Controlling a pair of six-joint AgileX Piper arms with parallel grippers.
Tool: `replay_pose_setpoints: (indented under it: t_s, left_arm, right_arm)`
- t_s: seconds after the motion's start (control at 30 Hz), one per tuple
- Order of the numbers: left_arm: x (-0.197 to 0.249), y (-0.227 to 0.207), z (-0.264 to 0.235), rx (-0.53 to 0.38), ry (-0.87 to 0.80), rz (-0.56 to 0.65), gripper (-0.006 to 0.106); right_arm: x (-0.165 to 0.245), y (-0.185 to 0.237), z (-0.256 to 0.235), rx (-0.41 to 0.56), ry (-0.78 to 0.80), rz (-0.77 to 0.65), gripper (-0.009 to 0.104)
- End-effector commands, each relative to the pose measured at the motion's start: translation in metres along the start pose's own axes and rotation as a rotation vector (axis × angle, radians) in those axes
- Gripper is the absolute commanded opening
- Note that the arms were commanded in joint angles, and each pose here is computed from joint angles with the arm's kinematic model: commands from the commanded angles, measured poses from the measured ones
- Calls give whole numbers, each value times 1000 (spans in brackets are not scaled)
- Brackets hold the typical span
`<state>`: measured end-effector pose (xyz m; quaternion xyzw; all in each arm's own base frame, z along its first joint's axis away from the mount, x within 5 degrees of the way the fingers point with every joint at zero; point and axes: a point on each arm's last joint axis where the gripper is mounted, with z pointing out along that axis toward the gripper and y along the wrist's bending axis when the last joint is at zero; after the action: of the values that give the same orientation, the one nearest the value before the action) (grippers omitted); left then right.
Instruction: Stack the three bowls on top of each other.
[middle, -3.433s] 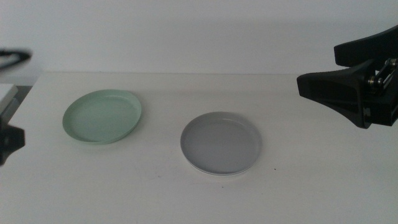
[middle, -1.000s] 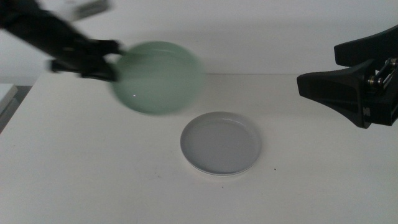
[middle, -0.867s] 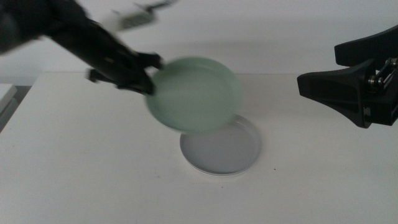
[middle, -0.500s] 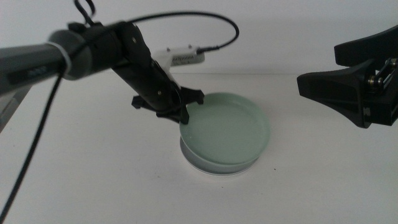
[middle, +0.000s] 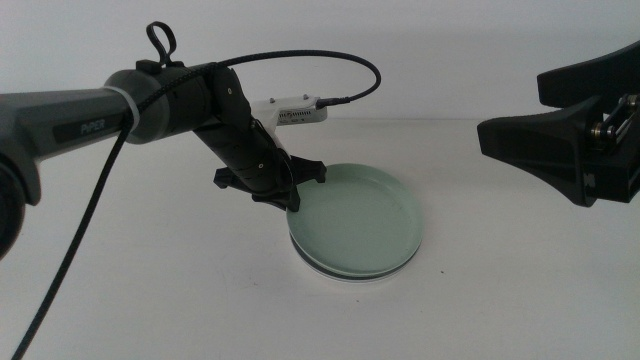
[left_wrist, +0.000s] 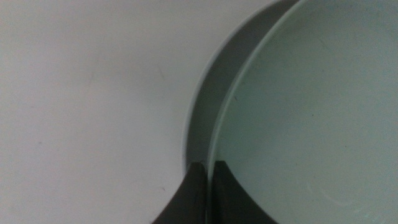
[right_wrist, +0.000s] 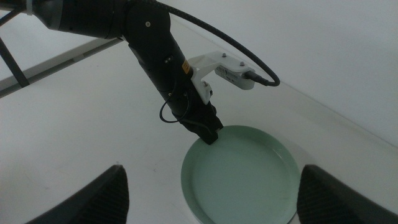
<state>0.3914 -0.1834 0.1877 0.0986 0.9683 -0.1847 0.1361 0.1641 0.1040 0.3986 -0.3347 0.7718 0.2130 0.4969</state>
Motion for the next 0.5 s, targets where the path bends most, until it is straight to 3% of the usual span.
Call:
replay_pose_setpoints:
  t_s: [0.0,0.23,0.33,0.47]
  left_arm:
    - [-1,-3,-3,9,-21,-8,-2]
    - [-3,-3,-3,0,-39,7,26]
    - [-4,-2,-3,-6,-47,14,48]
    - [-7,-3,-6,-13,-52,30,87]
  right_arm:
    - [-1,0,-1,3,-10,-8,91]
    - [-1,0,-1,3,-10,-8,91]
    - [-1,0,-1,3,-10,-8,91]
    - [-1,0,-1,3,-10,-8,91]
